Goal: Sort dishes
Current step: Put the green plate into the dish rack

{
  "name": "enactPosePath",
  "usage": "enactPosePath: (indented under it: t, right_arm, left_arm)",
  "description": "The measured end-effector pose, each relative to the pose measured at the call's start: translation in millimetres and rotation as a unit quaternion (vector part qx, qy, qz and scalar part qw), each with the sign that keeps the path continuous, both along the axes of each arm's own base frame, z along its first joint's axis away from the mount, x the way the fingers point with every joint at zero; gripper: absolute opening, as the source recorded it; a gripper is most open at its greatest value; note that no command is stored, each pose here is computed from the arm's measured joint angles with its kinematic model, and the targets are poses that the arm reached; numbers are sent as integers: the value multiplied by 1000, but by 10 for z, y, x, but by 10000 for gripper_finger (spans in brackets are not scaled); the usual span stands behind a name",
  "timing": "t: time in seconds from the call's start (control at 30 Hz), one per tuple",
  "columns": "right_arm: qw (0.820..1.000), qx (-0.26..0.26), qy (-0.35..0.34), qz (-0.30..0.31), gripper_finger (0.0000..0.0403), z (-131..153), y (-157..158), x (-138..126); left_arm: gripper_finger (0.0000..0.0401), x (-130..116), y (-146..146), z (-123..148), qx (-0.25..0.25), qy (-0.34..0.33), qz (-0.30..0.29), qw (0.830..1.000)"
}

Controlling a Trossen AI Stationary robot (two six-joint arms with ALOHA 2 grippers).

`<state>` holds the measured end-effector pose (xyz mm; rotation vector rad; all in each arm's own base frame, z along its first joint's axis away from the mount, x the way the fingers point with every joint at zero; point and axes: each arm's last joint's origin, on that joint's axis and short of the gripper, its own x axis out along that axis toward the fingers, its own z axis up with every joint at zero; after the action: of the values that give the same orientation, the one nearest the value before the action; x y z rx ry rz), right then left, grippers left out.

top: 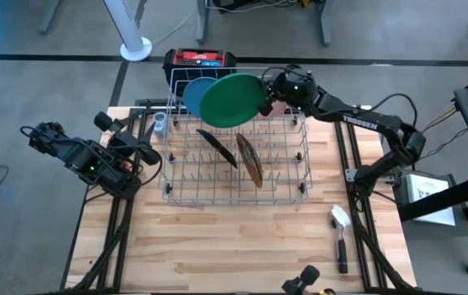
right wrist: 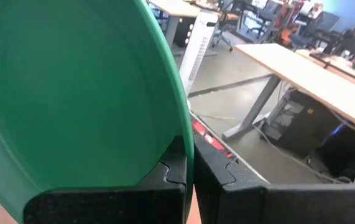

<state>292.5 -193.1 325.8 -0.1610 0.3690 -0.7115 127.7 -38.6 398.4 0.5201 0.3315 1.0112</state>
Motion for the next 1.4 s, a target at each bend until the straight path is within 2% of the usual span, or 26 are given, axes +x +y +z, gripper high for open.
enactPosePath:
  t: [0.87,1.4]
  right_arm:
    - [997,73,24,-18,0,-414,-124,185]
    - [993,105,37,-28,0,-486,-118,172]
  left_arm:
    - [211,-1,1,0,0,1,0,1000]
    - [211,-1,1,0,1,1,0,1000]
